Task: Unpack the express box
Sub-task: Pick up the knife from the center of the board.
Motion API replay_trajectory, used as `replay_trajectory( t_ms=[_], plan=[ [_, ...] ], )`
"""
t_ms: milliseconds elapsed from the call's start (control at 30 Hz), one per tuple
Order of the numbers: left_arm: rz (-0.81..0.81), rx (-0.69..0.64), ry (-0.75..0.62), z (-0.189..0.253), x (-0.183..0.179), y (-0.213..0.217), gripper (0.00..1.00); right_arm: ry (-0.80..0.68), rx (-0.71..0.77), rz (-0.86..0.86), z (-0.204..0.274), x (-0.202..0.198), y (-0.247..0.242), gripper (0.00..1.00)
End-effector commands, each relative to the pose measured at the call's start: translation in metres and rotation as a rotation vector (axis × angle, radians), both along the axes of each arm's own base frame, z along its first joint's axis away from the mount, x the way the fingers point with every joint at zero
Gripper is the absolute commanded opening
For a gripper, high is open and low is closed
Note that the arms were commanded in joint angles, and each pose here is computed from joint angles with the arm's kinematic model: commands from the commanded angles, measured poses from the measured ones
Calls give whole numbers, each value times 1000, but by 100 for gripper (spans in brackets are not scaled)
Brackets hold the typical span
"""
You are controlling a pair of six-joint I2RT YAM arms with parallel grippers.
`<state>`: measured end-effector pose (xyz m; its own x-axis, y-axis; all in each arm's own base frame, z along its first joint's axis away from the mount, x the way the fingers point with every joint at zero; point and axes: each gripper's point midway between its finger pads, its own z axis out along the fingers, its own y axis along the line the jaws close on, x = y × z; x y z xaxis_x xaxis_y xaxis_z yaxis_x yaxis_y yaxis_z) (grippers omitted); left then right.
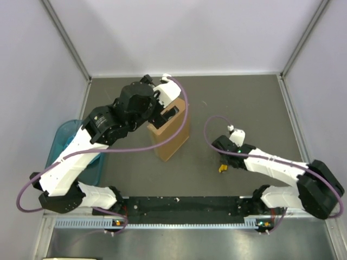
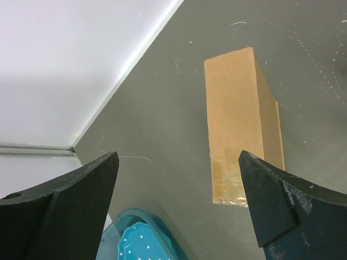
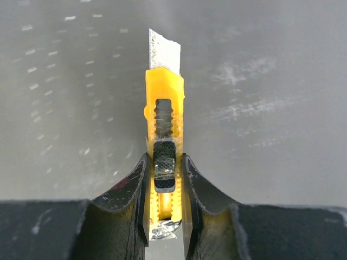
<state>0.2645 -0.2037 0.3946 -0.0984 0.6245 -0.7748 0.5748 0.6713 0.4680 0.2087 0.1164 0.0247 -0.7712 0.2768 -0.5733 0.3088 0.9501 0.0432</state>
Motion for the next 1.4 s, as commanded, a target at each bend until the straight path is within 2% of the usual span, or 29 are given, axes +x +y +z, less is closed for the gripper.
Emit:
replay_trajectory(
  t_ms=[0,133,267,433,533,667,833,1067,1167,1267,1367],
  plan=[
    [-67,-29,-16,15,-7,-5,99,-225,58,254,76,26,46,0],
    [-164,-37,27,10,-21,-13,99,-385,19,467,139,23,58,0],
    [-247,-96,82,10,-36,-23,99,-493,84,612,193,9,68,0],
    [-390,-255,174,19,-56,-40,99,-574,85,797,247,-12,89,0],
    [-392,-346,226,29,-52,-43,99,-625,54,874,277,-21,101,0],
    [-537,-435,298,49,-77,-55,99,-695,11,932,319,-26,115,0],
    [-594,-509,377,66,-92,-59,99,-718,-26,1013,342,-32,132,0],
    [-621,-653,625,62,-99,-60,99,-786,-62,1065,376,-40,144,0],
    [-661,-713,690,68,-100,-64,99,-807,-78,1067,386,-41,146,0],
    [-687,-751,691,71,-98,-67,99,-821,-74,1065,395,-40,150,0],
    [-665,-767,604,76,-91,-65,99,-833,-62,1051,402,-38,154,0]
  ],
)
